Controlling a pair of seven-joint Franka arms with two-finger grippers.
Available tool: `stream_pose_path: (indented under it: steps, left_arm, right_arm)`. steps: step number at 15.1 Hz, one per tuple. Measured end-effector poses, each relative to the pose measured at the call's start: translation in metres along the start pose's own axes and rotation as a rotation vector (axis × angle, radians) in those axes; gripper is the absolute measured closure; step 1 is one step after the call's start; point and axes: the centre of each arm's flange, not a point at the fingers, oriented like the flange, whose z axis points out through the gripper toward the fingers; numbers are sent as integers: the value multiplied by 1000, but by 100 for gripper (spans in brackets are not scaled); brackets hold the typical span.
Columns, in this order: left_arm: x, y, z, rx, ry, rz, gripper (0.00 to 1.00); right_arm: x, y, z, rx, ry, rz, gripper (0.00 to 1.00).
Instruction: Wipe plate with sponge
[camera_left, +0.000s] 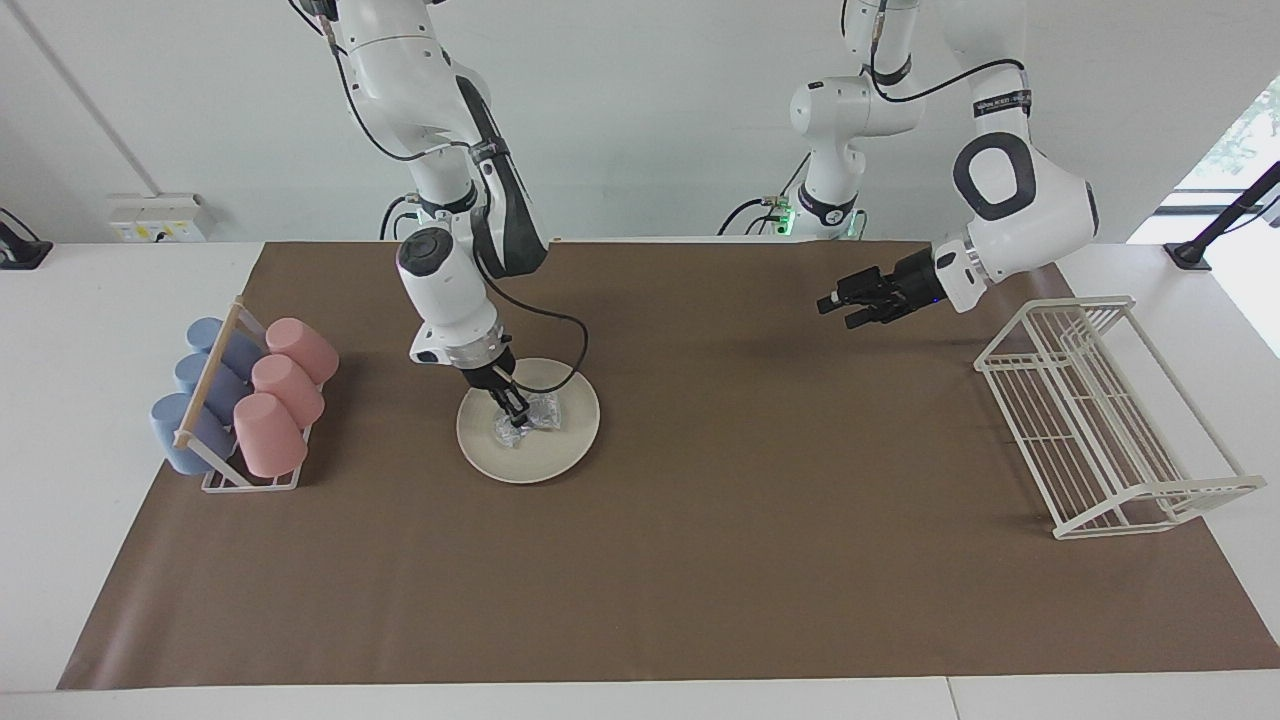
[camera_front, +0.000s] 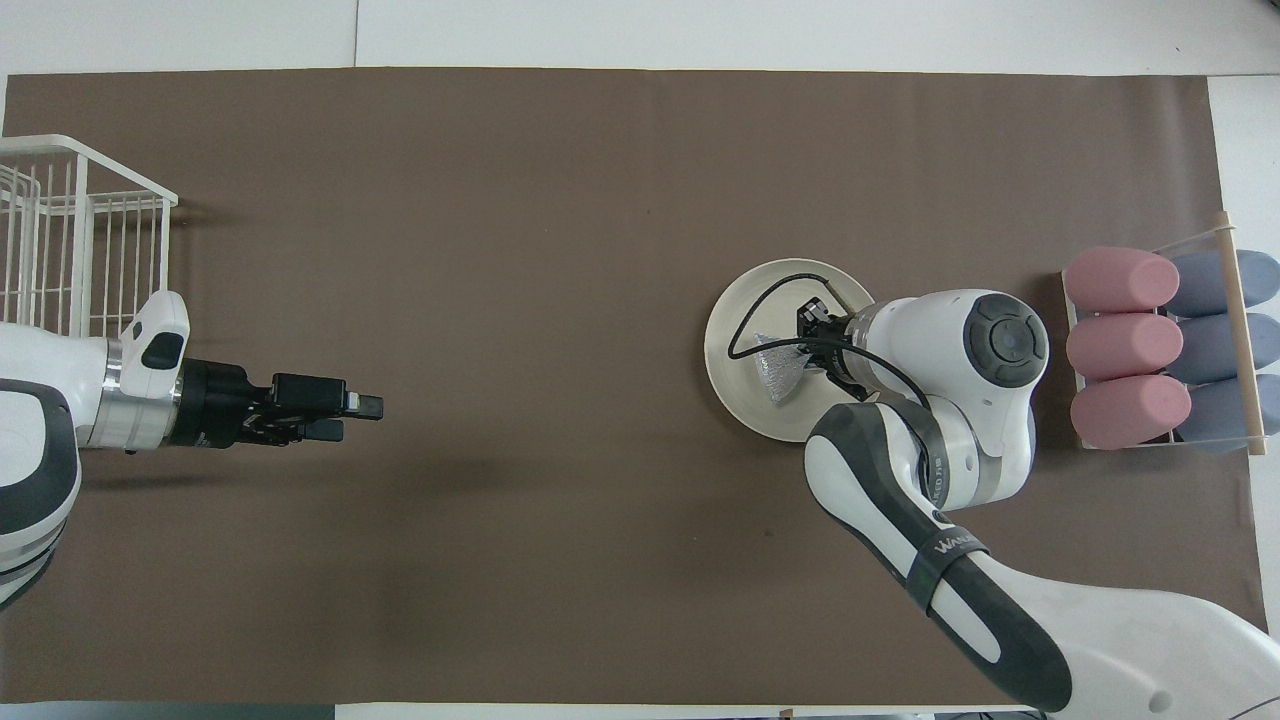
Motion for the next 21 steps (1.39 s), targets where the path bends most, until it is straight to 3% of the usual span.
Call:
stream_pose_path:
  steps: [8,15,21]
  left_arm:
    - [-1,6,6,6,-6,11,0]
    - [1,13,8,5,5,22,0]
    - [-2,53,24,-235,-7,9,0]
  right_arm:
    - [-13,-8,-2,8,-3,78,91]
    - [-66,-58,-36,-15,-51,230,91]
    - [-146,-90,-83,-75,-92,318,91]
